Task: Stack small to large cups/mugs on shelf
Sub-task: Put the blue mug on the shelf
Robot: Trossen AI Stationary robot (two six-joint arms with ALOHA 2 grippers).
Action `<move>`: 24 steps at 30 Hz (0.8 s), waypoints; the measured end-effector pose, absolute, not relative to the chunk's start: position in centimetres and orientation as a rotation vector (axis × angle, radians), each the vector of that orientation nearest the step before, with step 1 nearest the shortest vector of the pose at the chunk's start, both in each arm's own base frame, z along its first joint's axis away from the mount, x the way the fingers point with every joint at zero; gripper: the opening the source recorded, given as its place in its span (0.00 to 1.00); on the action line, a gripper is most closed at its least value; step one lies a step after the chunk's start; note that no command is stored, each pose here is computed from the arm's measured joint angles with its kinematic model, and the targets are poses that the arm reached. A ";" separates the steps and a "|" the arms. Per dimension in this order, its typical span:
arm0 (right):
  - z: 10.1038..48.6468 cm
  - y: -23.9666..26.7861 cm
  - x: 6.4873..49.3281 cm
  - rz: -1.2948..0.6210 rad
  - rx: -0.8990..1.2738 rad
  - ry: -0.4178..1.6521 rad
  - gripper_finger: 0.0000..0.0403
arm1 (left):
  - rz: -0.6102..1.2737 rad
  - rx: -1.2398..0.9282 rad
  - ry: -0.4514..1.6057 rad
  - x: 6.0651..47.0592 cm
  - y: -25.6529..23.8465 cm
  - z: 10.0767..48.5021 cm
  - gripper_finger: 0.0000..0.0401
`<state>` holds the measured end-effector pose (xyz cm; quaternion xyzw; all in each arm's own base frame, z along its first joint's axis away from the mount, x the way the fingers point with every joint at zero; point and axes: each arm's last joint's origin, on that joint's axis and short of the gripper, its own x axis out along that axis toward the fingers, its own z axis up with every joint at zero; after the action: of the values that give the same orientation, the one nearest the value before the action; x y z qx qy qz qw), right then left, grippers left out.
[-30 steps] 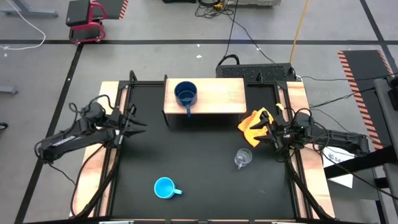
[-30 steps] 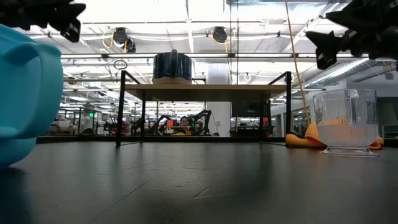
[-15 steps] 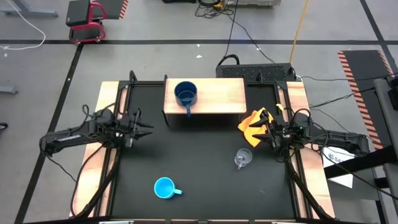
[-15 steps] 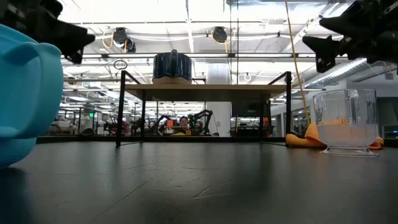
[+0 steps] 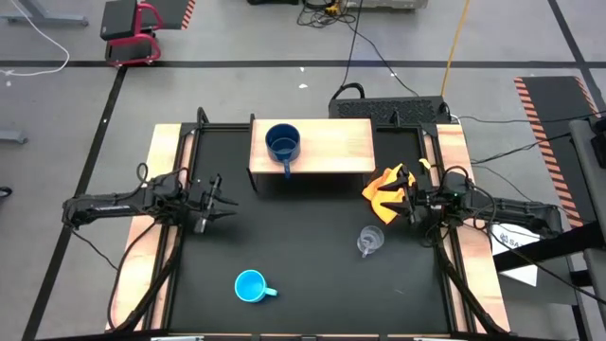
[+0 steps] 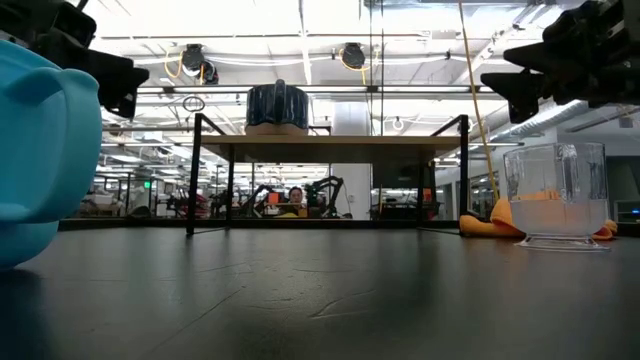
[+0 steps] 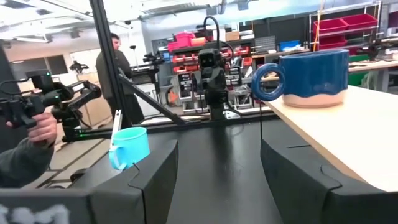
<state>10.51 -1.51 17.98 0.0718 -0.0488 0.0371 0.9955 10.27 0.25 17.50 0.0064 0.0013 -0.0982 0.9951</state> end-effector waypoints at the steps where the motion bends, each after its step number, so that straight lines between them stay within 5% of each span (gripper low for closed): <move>1: 18.0 -1.5 10.5 0.074 0.145 -0.095 0.55 | -0.199 0.011 0.011 10.3 0.2 17.4 0.29; 24: 17.3 -1.5 10.6 0.072 0.139 -0.025 0.55 | -0.219 -0.034 0.115 10.2 0.1 16.4 0.29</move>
<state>10.57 -1.50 17.25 0.0692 -0.0125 0.0361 0.9969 10.22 0.06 16.44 -0.0168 0.0572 -0.1094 0.9922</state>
